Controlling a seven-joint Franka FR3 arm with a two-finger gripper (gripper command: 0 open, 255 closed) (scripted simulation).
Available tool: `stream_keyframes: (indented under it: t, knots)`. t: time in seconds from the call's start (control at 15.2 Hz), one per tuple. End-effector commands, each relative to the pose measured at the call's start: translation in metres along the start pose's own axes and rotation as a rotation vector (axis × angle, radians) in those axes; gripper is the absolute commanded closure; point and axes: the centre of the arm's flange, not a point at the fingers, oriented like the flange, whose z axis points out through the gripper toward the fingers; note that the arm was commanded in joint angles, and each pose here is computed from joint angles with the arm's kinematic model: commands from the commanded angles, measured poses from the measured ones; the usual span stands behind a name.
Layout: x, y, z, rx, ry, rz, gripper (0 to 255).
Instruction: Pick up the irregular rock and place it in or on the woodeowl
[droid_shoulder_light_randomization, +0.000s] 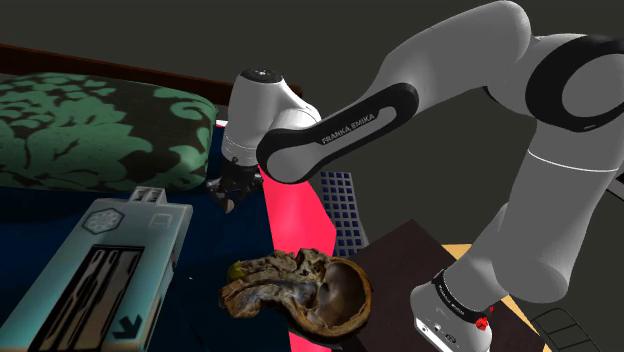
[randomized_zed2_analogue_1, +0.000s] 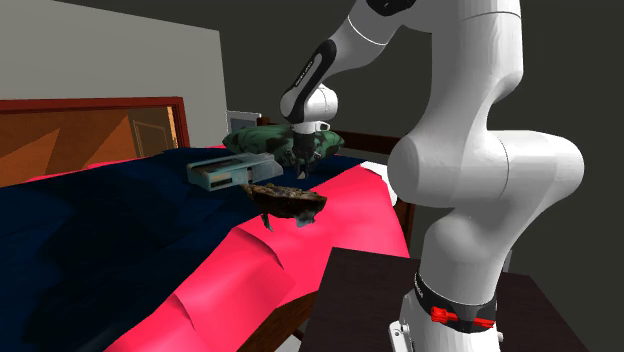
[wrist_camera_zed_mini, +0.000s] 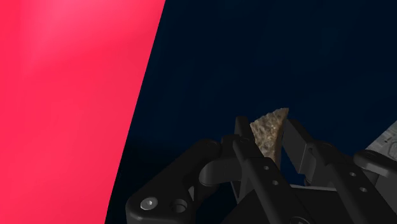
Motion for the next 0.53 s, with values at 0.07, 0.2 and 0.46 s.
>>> stream_keyframes:
  t: [0.07,0.2,0.46]
  knots:
    - [-0.001,0.0,0.002,-0.002,-0.004,-0.001,255]
    - [-0.001,0.0,0.002,-0.002,-0.004,-0.001,255]
    - [0.001,-0.002,-0.019,-0.002,-0.004,-0.001,255]
